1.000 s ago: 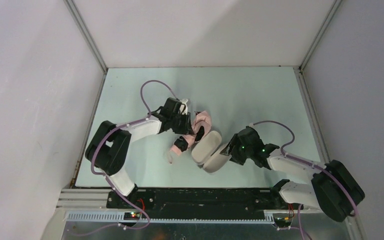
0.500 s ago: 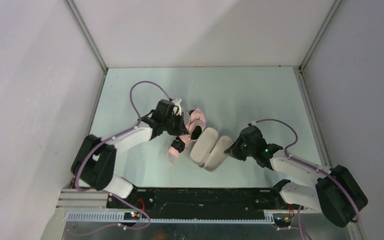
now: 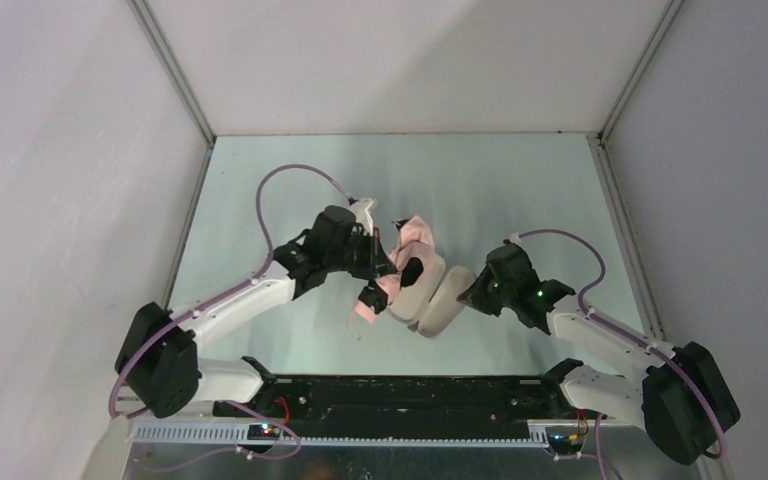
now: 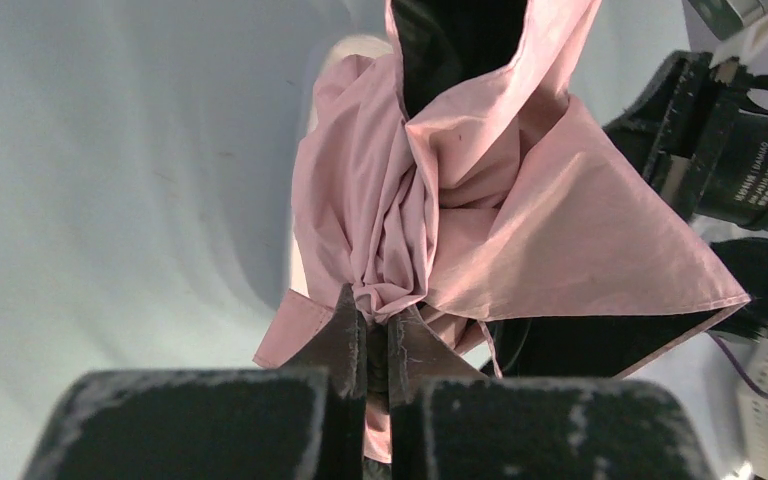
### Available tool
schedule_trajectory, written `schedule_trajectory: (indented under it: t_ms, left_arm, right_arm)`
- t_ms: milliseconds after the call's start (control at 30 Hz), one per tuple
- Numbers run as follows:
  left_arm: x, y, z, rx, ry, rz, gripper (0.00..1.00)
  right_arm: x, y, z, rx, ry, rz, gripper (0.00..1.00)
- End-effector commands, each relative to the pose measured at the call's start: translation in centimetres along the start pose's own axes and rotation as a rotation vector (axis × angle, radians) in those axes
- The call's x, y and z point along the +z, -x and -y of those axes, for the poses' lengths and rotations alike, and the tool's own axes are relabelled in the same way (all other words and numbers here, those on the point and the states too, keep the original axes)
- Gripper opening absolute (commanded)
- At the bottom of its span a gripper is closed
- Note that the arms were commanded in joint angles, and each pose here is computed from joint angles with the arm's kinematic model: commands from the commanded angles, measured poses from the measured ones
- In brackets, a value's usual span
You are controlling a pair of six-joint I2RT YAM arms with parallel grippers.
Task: Put away the umbrella
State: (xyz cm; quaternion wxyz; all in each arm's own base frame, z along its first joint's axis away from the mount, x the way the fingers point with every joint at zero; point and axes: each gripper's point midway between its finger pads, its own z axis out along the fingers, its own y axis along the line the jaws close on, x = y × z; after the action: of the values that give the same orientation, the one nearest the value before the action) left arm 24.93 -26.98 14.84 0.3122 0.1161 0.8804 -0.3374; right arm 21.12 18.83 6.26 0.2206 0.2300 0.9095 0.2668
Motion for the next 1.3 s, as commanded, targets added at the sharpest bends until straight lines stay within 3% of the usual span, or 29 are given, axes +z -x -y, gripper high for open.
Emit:
schedule_trajectory:
  t_ms: [0,200,500,833,933,1133,1233,1267]
  left_arm:
    - [1.5,-0.4,2.2,-0.126,-0.076,-0.017,0.0]
    - [3.9,-2.8,0.9,-0.23,-0.064,-0.063,0.0]
    - [8.3,-4.1,-0.1,-0.262,-0.071,-0.113,0.0]
    - [10.1,-3.1,-0.9,-0.13,0.001,-0.068,0.0]
    - [10.8,-4.2,-1.8,-0.098,0.053,-0.113,0.0]
    - [10.7,-6.1,-3.0,-0.074,0.115,-0.158,0.0]
    - [10.5,-7.2,-3.8,-0.048,0.14,-0.205,0.0]
    - [10.6,-7.6,-3.8,-0.044,0.134,-0.22,0.0]
  right_arm:
    - [-0.1,0.8,-1.3,0.02,0.014,0.015,0.0]
    - [0.1,0.2,-1.5,0.052,0.013,0.001,0.0]
    - [0.1,-0.6,-2.3,0.075,0.043,-0.044,0.0]
    - [0.3,-1.9,-3.6,0.079,0.115,-0.158,0.0]
    - [0.2,-1.8,-3.6,0.082,0.116,-0.161,0.0]
    - [-0.4,-1.0,-3.6,0.078,0.134,-0.152,0.1]
    - [-0.8,-0.6,-4.1,0.061,0.167,-0.145,0.07]
    - [-0.8,-0.4,-4.3,0.058,0.182,-0.141,0.0]
